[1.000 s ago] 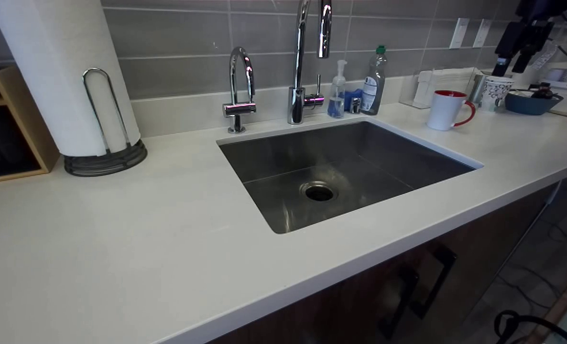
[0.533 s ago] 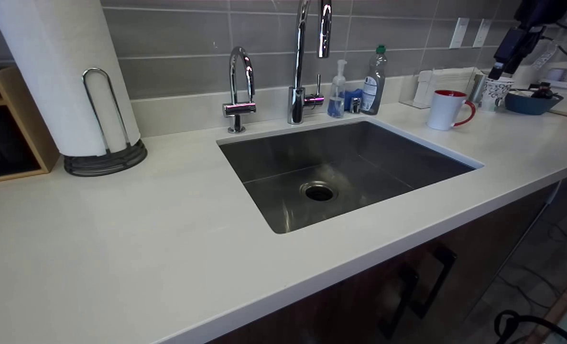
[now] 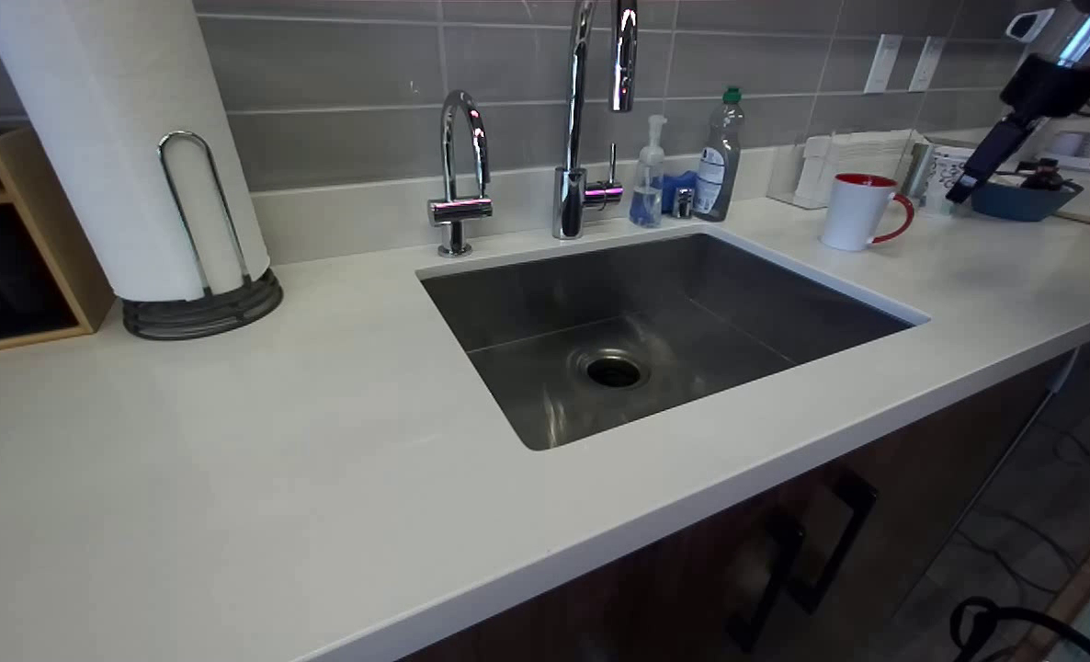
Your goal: Put the cup in the sink
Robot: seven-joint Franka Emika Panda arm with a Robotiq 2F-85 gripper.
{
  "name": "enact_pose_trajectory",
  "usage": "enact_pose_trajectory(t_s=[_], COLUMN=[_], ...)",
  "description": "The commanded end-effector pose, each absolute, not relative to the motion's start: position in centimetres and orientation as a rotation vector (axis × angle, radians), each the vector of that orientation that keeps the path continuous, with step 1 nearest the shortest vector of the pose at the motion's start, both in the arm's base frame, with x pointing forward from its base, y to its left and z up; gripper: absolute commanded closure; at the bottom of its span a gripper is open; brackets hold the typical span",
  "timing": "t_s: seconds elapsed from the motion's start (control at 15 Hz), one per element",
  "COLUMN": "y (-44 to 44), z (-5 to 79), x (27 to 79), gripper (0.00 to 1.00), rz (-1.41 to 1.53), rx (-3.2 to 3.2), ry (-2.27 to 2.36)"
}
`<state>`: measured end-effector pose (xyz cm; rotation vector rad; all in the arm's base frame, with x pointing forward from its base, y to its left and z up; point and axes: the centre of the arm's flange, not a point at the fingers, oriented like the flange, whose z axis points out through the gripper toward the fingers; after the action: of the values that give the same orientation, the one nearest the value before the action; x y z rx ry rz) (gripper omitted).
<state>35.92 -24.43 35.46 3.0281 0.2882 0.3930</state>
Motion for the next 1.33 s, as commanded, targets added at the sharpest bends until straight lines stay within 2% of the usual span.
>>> enact_pose_trajectory(t_s=[0.0,1.13,1.27], y=[-25.6,-28.6,-28.5], z=[33.1,29.7,29.9], x=[38.5,45.0,45.2], gripper=[0.00,0.00,0.07], rz=[0.433,0.288,0.261], rx=[3.047,3.128,3.139], ry=[0.366,0.322,0.321])
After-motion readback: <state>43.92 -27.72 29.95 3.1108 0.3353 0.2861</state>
